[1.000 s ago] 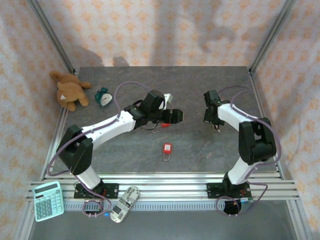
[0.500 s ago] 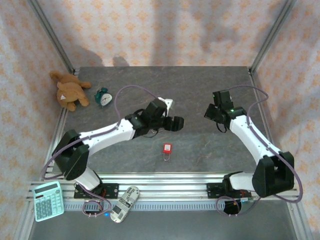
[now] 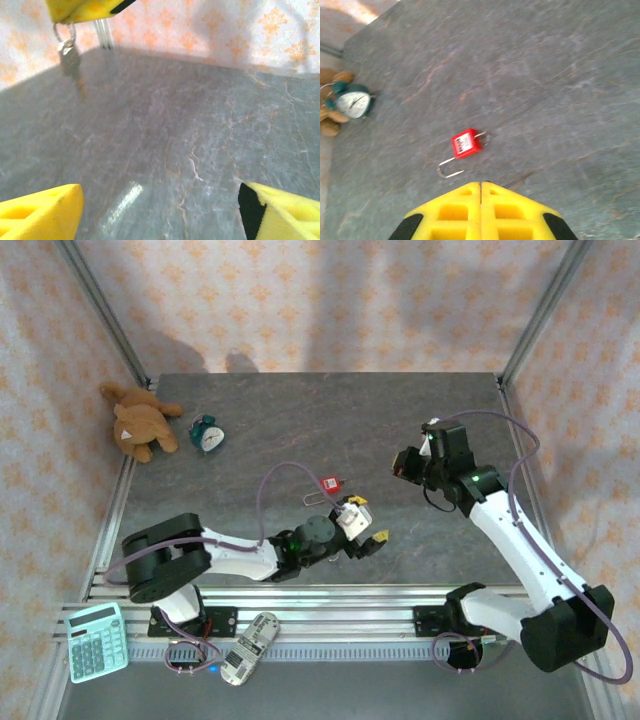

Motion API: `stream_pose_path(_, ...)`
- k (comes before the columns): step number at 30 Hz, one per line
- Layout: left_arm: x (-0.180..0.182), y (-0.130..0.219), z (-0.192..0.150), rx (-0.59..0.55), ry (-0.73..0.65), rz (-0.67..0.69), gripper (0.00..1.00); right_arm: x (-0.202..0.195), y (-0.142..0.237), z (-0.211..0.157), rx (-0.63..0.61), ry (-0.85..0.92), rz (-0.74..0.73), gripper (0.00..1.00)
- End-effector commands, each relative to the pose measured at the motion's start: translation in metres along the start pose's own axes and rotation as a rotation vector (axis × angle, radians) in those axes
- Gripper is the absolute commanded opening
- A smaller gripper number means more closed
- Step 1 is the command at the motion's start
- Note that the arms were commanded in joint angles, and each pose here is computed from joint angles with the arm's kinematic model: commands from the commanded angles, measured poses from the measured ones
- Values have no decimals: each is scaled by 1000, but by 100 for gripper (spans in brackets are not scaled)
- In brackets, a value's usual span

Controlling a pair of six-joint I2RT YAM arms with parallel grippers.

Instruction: Unlock with the key

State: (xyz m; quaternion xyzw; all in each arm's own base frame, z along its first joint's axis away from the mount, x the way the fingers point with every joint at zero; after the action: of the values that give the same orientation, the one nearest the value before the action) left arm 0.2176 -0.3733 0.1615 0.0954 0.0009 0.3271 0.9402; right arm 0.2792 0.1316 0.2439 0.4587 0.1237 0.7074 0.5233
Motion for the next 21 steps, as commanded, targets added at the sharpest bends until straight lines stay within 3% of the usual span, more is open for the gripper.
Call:
stream_pose_path(1, 13, 4, 30, -230, -85, 92, 81, 22, 19, -4, 1, -6, 95, 0)
stream_pose_path(12, 21, 10, 18, -268, -16, 102, 72, 30, 39, -36, 23, -40, 184, 0)
stream_pose_path(16, 23, 12, 22, -283, 24, 86, 57, 33, 37, -44, 41, -44, 211, 0)
stream_pose_path(21, 29, 12, 18, -277, 113, 10, 57, 35, 34, -50, 55, -50, 237, 0)
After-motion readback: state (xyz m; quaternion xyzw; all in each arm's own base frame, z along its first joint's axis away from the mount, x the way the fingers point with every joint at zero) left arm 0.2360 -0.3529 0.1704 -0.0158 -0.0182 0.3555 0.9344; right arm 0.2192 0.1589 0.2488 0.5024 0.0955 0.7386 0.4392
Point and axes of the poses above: each hand's point on the last joint's axis, 136 mm out from that joint toward the fingers, its own y axis back along the fingers, its own x axis along the line the jaws close on, z = x × y, the point moved 3 cm from there along y, back along the fingers, and after that the axes turned 3 degrees about y, right-handed, at the moved point
